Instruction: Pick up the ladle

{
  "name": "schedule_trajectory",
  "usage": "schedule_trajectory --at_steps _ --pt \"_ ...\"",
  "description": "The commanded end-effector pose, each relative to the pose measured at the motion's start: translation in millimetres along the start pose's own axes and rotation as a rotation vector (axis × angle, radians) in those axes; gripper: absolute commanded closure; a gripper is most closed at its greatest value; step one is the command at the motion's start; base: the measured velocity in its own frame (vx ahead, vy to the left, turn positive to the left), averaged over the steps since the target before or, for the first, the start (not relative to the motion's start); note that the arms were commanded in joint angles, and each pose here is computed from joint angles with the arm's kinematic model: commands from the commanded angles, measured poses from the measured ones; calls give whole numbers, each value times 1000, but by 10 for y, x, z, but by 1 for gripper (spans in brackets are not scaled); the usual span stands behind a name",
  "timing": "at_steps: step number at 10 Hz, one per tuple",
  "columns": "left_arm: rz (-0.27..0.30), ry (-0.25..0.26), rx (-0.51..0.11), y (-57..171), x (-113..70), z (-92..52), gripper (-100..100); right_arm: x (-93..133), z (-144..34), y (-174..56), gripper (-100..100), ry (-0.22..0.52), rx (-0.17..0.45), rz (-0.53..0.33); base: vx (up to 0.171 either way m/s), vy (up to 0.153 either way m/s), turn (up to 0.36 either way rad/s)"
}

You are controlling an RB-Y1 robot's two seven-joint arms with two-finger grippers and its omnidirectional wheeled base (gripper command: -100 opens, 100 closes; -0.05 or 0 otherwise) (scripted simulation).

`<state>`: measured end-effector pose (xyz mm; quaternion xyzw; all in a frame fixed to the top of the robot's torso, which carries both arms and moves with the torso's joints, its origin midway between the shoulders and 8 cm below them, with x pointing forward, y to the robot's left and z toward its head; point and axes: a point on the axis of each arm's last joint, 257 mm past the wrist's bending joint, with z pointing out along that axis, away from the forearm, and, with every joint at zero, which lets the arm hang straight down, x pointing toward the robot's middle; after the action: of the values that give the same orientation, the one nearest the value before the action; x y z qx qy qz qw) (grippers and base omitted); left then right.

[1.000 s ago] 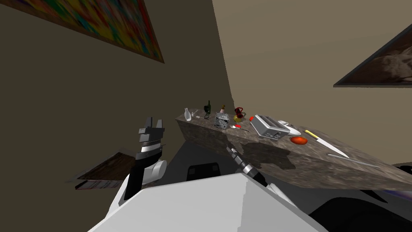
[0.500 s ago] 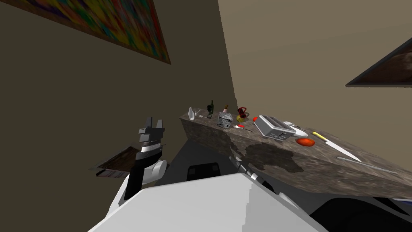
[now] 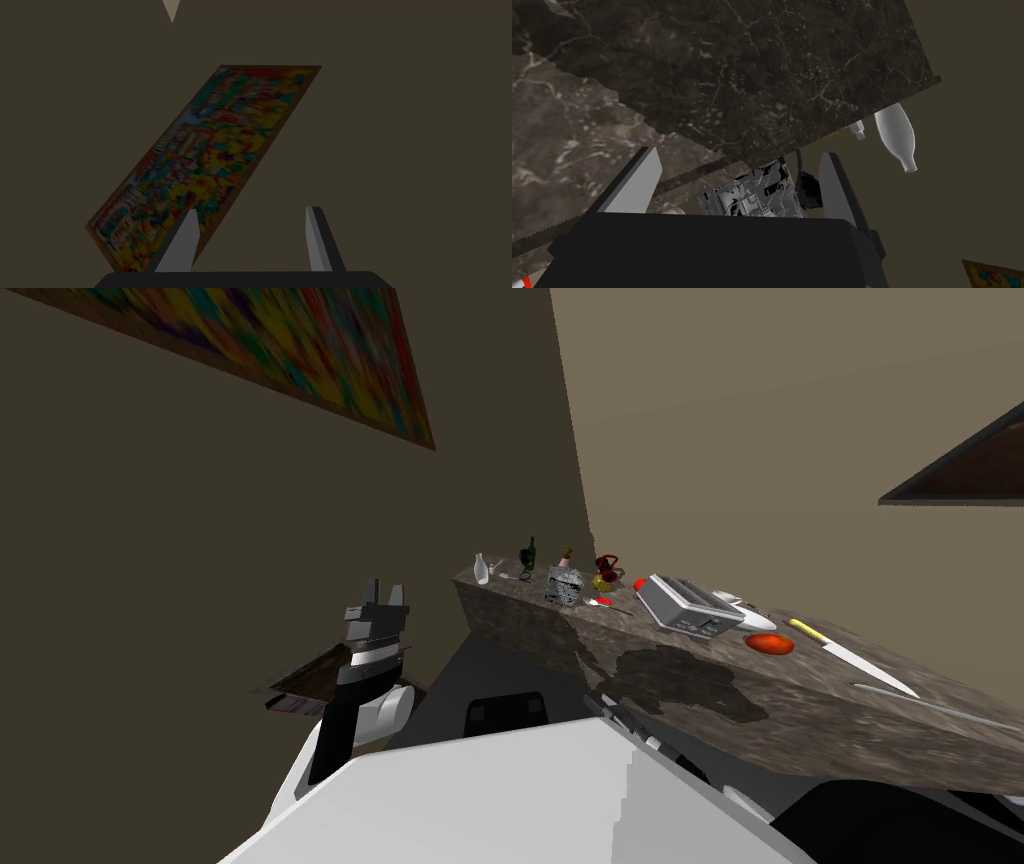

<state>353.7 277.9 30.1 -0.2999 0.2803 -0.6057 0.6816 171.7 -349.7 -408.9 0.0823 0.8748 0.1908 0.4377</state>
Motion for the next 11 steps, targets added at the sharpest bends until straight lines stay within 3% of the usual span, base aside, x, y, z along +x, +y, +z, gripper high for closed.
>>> schedule_trajectory --at_steps 1,2,3,6,11 --pt "0 0 0 0 0 0 0 121 -131 -158 -100 48 28 -33 -32 56 63" --pt "0 0 0 0 0 0 0 295 -309 -404 -100 120 64 -90 -30 78 112" --pt "0 0 0 0 0 0 0 314 -345 -469 -100 134 72 -99 -23 63 46" --pt "0 0 0 0 0 0 0 566 -765 -983 -100 277 141 -215 -8 60 96" --pt "0 0 0 0 0 0 0 570 -1334 -1660 -100 454 212 -378 18 35 91"
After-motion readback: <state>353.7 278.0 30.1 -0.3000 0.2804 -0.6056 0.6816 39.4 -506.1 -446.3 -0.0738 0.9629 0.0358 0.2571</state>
